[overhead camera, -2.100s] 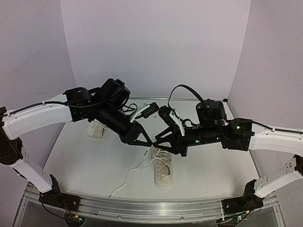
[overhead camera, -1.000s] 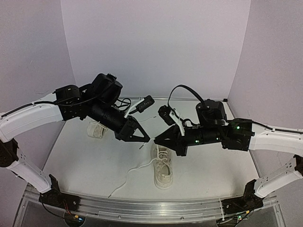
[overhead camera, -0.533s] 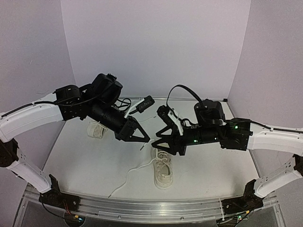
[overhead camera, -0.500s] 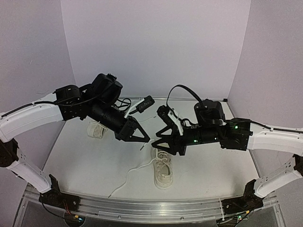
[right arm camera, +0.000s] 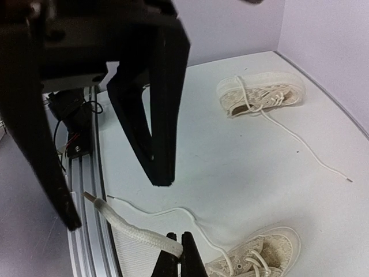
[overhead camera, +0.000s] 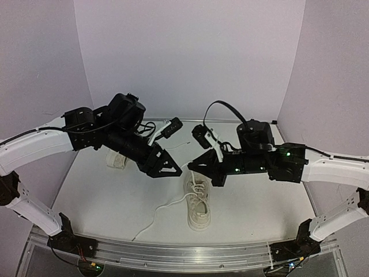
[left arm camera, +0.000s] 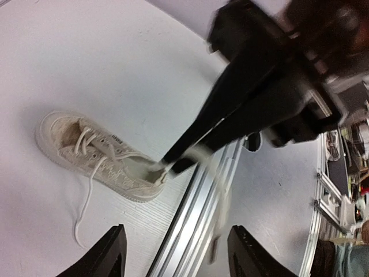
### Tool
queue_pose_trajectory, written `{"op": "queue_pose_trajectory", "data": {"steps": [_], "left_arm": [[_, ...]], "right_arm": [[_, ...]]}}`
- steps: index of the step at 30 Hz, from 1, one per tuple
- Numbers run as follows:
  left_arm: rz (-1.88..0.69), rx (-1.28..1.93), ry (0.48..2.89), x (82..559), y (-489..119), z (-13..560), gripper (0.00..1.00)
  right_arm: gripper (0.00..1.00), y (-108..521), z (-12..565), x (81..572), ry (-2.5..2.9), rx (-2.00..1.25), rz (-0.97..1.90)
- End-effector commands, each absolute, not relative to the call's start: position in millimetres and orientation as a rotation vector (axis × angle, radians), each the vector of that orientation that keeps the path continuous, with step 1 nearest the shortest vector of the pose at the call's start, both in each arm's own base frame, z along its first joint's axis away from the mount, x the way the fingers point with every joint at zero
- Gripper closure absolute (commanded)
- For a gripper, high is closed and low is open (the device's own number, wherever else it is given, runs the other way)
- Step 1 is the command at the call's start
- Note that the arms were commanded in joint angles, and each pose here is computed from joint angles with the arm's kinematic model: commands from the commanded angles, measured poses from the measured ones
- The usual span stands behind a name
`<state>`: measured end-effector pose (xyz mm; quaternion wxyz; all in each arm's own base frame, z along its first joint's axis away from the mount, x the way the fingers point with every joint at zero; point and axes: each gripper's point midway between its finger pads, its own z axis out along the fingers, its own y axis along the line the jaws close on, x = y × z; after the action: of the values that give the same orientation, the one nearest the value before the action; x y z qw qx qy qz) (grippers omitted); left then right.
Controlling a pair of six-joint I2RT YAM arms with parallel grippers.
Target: Tie the shoes
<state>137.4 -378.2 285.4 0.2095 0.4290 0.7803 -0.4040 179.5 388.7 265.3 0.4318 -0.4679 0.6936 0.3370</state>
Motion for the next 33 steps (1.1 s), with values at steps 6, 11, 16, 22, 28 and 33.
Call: {"op": "queue_pose_trajectory", "data": {"steps": [6,11,16,22,28,33], "left_arm": [[-0.644,0.887,2.517,158.7,-302.5,207.5,0.32],[-0.514,0.875,2.68,146.2,-279.6,152.3,0.34],[-0.404,0.904,2.787,134.3,-271.2,113.3,0.39],[-0.314,0.977,2.842,120.5,-273.9,84.0,0.45],[-0.21,1.045,2.901,105.3,-278.4,42.9,0.51],[-0.089,1.113,2.943,90.6,-279.6,13.6,0.57]], "right_arm": [[1.0,277.3,327.3,226.9,1.758,-0.564,0.667],[1.0,250.1,325.1,225.0,1.796,-0.442,0.656],[1.0,255.3,295.8,215.5,1.876,-0.45,0.727],[1.0,254.0,270.8,210.1,1.939,-0.427,0.758],[1.0,248.9,269.4,204.1,1.942,-0.421,0.782],[1.0,240.7,265.7,198.2,1.953,-0.415,0.784]]}}
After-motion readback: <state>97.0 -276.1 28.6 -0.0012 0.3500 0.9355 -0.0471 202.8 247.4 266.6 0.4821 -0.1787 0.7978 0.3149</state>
